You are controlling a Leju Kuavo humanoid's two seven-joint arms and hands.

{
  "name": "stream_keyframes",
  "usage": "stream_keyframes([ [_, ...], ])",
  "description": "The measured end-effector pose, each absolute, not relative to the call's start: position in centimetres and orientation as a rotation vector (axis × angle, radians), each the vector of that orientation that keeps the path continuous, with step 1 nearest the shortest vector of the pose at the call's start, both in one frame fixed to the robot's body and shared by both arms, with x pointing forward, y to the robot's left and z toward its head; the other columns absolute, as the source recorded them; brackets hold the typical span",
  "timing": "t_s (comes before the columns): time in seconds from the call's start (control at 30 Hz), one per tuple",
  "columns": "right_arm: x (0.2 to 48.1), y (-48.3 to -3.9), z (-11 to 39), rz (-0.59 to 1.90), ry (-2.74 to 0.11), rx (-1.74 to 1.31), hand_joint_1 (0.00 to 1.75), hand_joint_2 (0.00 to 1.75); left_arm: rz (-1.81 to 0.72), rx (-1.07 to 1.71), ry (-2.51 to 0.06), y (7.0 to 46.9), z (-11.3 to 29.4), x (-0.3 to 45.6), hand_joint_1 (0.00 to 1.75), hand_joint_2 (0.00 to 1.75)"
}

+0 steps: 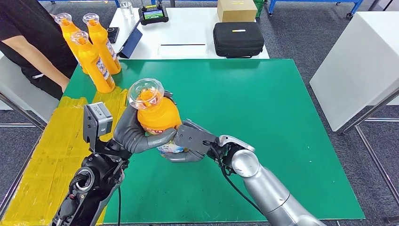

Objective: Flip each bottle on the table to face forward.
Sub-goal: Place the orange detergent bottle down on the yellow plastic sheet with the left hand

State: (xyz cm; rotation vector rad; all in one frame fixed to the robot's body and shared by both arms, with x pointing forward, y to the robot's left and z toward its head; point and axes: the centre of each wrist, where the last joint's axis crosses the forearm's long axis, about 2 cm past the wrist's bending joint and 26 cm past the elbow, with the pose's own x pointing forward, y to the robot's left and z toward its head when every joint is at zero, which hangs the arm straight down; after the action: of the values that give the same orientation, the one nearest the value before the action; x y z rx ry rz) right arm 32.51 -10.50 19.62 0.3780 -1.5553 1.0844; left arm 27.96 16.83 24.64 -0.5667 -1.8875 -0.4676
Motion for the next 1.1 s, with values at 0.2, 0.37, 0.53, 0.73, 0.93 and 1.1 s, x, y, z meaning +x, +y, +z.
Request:
stream_keyframes([
  [0.2,32.6,-10.6,19.7,1.088,-1.556,0.373,0.00,0.00,-0.469,-0.560,-1.881,16.9,24.4,27.9,1.75,1.75],
  [0.37,32.6,-10.6,19.7,1.089,-1.552,0.386,0.00,0.00,-0.471,-0.552,-1.883,16.9,24.4,27.9,1.75,1.75],
  [0.53,32.7,-10.7,19.7,1.090,-1.547,0.392,0.00,0.00,-0.470,-0.522,-1.891,16.9,24.3,27.9,1.75,1.75],
  [0.73,32.7,-11.6,19.2,1.109,-1.543,0.356,0.00,0.00,-0.508,-0.286,-1.977,16.9,24.5,27.4,1.75,1.75],
  [0.93,32.5,-12.9,18.5,1.113,-1.556,0.334,0.00,0.00,-0.523,-0.094,-2.033,17.2,24.5,26.6,1.75,1.75],
  [1.1,31.6,-15.9,17.0,1.083,-1.589,0.257,0.00,0.00,-0.478,0.152,-2.063,19.4,23.9,26.0,1.75,1.75],
])
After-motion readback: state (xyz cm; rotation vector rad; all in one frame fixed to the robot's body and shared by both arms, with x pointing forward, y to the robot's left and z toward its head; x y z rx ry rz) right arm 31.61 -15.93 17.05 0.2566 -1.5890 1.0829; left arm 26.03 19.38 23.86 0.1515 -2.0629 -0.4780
